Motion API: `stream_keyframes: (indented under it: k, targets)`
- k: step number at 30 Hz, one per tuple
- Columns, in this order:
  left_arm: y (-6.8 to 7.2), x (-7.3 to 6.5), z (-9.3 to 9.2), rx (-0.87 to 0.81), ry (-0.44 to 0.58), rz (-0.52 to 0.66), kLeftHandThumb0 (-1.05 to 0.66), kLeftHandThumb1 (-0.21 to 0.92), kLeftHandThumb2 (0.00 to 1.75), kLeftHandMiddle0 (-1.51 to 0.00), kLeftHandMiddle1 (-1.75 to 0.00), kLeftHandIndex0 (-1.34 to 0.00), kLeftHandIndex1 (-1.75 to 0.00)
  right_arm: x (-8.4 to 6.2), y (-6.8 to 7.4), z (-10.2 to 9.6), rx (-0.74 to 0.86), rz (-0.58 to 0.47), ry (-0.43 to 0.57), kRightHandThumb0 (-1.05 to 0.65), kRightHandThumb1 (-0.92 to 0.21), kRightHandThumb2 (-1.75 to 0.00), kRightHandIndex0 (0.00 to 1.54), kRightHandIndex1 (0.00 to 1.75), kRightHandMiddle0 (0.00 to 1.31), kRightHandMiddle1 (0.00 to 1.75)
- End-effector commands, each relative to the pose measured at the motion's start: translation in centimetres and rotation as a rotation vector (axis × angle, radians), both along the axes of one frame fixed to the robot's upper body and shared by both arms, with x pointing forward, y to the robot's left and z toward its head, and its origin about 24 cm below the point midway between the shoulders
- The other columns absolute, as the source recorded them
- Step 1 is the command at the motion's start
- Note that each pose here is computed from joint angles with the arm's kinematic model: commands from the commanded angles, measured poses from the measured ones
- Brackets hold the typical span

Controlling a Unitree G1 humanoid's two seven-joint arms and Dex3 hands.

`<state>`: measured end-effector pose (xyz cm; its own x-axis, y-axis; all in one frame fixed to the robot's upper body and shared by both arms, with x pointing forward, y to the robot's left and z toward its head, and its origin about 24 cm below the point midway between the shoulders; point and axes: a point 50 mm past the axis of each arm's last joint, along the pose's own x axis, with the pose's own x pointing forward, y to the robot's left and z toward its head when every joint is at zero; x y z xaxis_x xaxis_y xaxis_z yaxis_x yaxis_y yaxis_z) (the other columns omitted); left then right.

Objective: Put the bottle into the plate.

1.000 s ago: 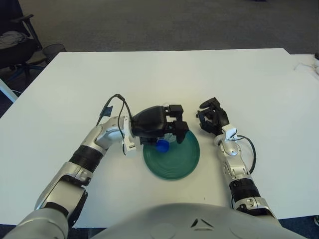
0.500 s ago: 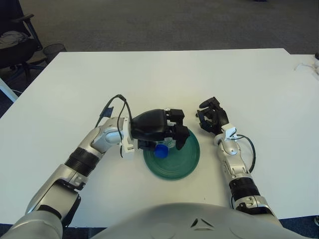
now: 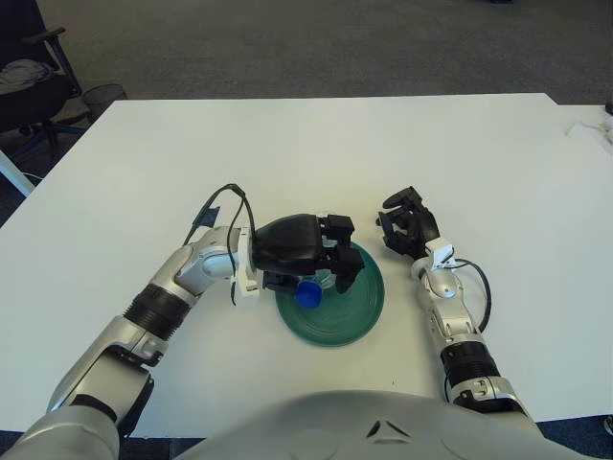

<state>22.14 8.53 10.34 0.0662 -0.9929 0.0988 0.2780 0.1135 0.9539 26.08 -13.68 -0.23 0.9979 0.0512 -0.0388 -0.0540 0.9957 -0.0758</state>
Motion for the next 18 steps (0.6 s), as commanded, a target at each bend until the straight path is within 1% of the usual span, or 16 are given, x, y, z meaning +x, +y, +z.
stream_keyframes:
  k: [1,18]
  targets:
    - [0.22,0.06,-0.14,0.002,-0.011,0.013,0.00,-0.06,1.75,-0.89,-1.75,-0.67,-1.74,-2.28,-0.37,-3.68,-0.014,-0.014,0.205,-0.01,-0.75,-0.67,0.39,1.42,0.28,1.75]
    - [0.17,0.12,-0.64,-0.009,0.009,0.022,0.00,-0.06,1.75,-0.90,-1.75,-0.67,-1.74,-2.41,-0.36,-3.67,-0.012,-0.009,0.203,-0.01,-0.76,-0.67,0.38,1.42,0.28,1.75]
